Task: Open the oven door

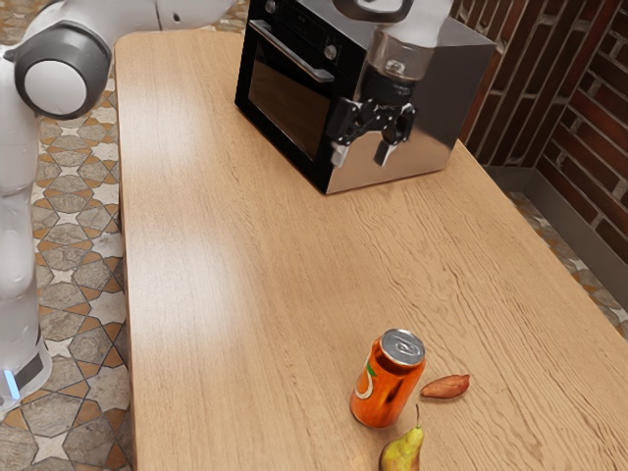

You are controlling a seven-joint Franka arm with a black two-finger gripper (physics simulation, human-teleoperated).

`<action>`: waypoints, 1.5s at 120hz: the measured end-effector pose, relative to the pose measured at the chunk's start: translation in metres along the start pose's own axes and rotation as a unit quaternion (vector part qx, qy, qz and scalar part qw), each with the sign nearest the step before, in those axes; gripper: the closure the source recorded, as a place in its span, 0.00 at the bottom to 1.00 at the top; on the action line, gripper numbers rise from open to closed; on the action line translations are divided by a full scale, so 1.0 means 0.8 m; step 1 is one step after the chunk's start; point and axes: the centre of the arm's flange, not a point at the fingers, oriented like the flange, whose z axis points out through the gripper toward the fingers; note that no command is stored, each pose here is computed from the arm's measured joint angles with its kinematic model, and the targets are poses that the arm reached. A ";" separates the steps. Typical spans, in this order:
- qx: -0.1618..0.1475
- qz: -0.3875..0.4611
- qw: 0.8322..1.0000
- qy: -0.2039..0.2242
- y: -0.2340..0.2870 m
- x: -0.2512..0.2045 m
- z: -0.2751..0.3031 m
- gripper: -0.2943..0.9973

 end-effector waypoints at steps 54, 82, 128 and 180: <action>-0.076 -0.131 0.988 -0.008 -0.175 0.041 -0.086 0.23; -0.185 -0.226 0.956 -0.023 -0.163 0.177 -0.118 0.23; -0.239 -0.197 0.951 -0.002 -0.125 0.268 -0.076 0.23; -0.290 -0.144 0.946 0.020 -0.066 0.324 -0.041 0.23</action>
